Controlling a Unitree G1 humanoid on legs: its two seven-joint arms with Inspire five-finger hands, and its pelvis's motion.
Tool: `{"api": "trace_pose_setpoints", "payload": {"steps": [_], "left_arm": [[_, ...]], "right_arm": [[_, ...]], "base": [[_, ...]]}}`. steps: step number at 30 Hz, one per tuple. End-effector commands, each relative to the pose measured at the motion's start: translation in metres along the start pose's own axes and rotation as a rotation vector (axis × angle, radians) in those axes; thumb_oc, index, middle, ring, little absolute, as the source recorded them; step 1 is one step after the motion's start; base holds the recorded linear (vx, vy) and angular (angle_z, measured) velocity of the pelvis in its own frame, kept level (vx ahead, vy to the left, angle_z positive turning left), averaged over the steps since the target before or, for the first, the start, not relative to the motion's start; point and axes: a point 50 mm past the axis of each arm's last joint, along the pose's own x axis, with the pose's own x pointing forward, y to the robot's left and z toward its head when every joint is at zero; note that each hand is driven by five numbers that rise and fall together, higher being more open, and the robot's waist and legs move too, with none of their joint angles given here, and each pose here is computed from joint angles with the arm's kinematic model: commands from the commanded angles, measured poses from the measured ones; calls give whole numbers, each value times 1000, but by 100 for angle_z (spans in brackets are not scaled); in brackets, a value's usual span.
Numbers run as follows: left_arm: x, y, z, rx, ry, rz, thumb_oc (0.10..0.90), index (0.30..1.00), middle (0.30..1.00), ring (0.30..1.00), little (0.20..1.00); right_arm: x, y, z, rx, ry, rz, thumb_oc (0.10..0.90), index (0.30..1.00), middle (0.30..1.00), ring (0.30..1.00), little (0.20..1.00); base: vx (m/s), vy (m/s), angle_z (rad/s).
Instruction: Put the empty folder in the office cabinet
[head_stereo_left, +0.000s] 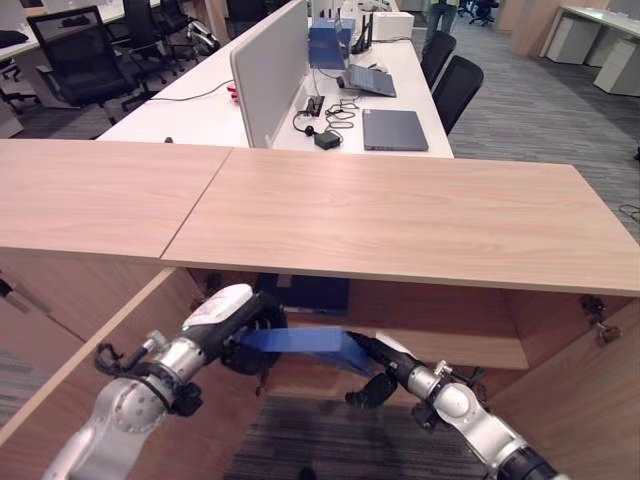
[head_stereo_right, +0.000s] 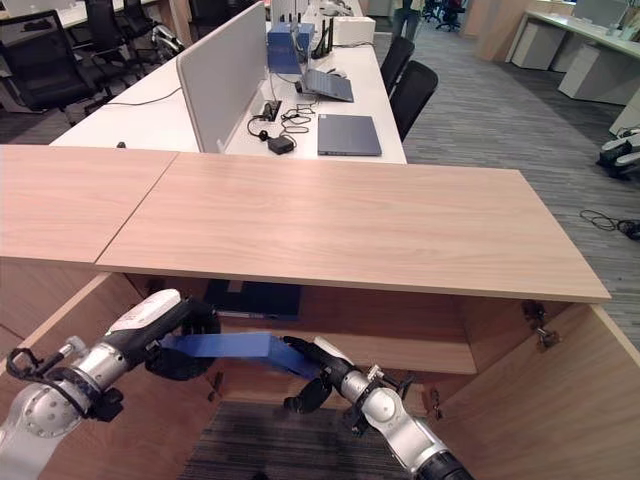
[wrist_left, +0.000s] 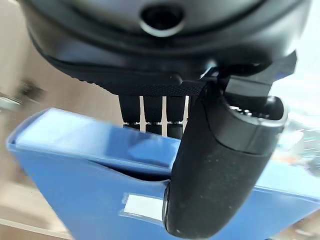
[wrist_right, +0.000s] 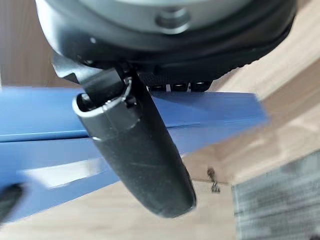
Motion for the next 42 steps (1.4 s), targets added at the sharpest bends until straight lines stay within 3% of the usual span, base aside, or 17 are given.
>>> {"api": "trace_pose_setpoints", "payload": {"steps": [1, 5, 12, 13, 14, 16, 24, 27, 35, 37, 42], "left_arm": [[13, 24, 84, -286, -583, -52, 400, 300, 300, 300, 300], [21, 18, 98, -394, -647, -175, 400, 300, 300, 300, 300], [41, 11, 114, -579, -742, -266, 400, 300, 300, 300, 300], [44, 10, 114, -601, -742, -268, 400, 300, 300, 300, 300], [46, 8, 113, -625, -737, -270, 400, 300, 300, 300, 300], [51, 2, 106, -646, -697, -273, 400, 300, 300, 300, 300], [50, -7, 84, -685, -601, -195, 400, 300, 300, 300, 300], [51, -11, 79, -733, -580, -165, 400, 300, 300, 300, 300], [49, -27, 65, -826, -513, -161, 400, 300, 300, 300, 300], [48, -32, 57, -846, -467, -158, 800, 900, 900, 900, 900], [27, -47, 7, -1001, -233, 41, 800, 900, 900, 900, 900]], "right_arm": [[22, -17, 76, -118, -347, -49, 800, 900, 900, 900, 900], [29, -19, 84, -128, -371, -62, 800, 900, 900, 900, 900], [40, 14, 89, -68, -384, 70, 800, 900, 900, 900, 900], [40, 20, 89, -15, -384, 93, 555, 533, 533, 533, 533], [41, 26, 88, 72, -385, 117, 400, 300, 300, 300, 300], [40, 45, 83, 424, -383, 186, 400, 300, 300, 300, 300], [34, 76, 61, 979, -310, 249, 400, 300, 300, 300, 300], [31, 82, 51, 1113, -273, 235, 400, 300, 300, 300, 300], [22, 81, 32, 1199, -229, 188, 400, 300, 300, 300, 300], [18, 80, 24, 1201, -208, 174, 400, 300, 300, 300, 300], [0, 74, -13, 1143, -87, 100, 400, 300, 300, 300, 300]], "base": [[11, 1, 4], [1, -8, -2], [-1, -7, 0], [0, 0, 0], [0, 0, 0], [-13, 0, 2], [21, -2, -1], [0, 0, 0], [0, 0, 0], [0, 0, 0], [-1, -3, 0]]}}
